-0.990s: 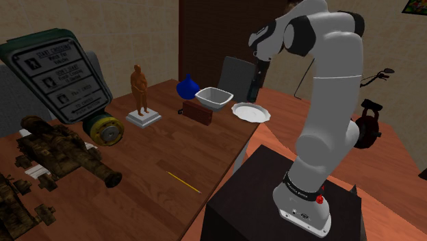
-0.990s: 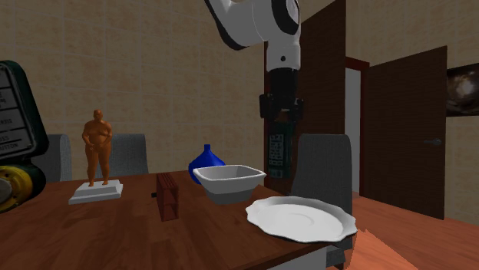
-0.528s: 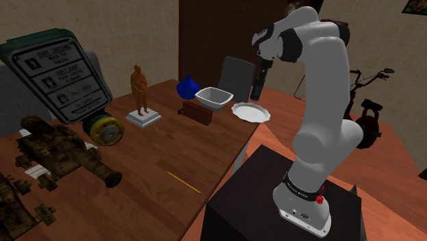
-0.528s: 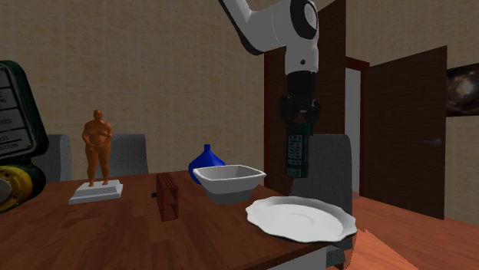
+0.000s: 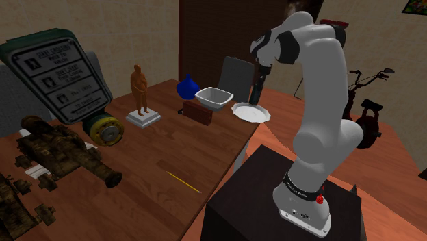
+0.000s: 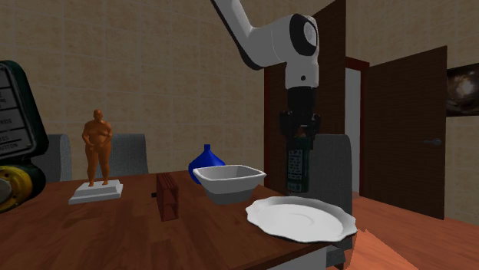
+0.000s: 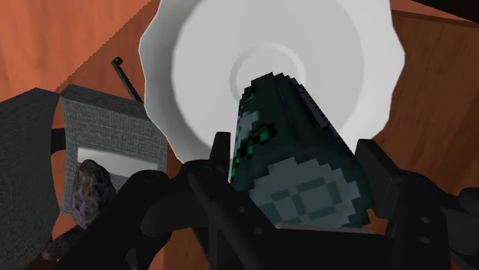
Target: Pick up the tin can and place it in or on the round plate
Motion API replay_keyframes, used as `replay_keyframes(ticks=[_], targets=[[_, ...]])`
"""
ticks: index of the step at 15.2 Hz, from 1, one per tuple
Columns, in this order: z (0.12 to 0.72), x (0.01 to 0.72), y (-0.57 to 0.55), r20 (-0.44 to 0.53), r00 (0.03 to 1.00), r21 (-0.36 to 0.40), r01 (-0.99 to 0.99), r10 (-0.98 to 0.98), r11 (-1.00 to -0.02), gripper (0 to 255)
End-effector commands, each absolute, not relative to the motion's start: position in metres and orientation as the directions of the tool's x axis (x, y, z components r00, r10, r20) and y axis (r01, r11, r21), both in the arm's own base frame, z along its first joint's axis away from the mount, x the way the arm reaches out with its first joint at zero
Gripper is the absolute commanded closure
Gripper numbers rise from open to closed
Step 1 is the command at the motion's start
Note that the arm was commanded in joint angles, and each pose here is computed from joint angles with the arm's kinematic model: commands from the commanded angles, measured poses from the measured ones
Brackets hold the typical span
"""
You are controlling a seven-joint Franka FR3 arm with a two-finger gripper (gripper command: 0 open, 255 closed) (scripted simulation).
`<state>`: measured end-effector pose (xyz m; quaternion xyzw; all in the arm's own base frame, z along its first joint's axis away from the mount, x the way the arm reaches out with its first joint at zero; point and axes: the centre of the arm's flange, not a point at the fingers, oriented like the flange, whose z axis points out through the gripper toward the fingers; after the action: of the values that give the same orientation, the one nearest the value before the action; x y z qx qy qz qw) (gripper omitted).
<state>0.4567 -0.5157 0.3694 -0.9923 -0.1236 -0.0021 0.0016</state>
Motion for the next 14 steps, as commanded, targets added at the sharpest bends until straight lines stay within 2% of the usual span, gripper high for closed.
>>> replay_keyframes(ticks=[1, 11, 14], targets=[[0.358, 0.457, -0.516, 0.005, 0.970, -0.002, 0.245, 0.245, -0.970, 255], [0.302, 0.457, -0.516, 0.005, 0.970, -0.002, 0.245, 0.245, -0.970, 255], [0.302, 0.457, -0.516, 0.005, 0.970, -0.002, 0.245, 0.245, -0.970, 255]])
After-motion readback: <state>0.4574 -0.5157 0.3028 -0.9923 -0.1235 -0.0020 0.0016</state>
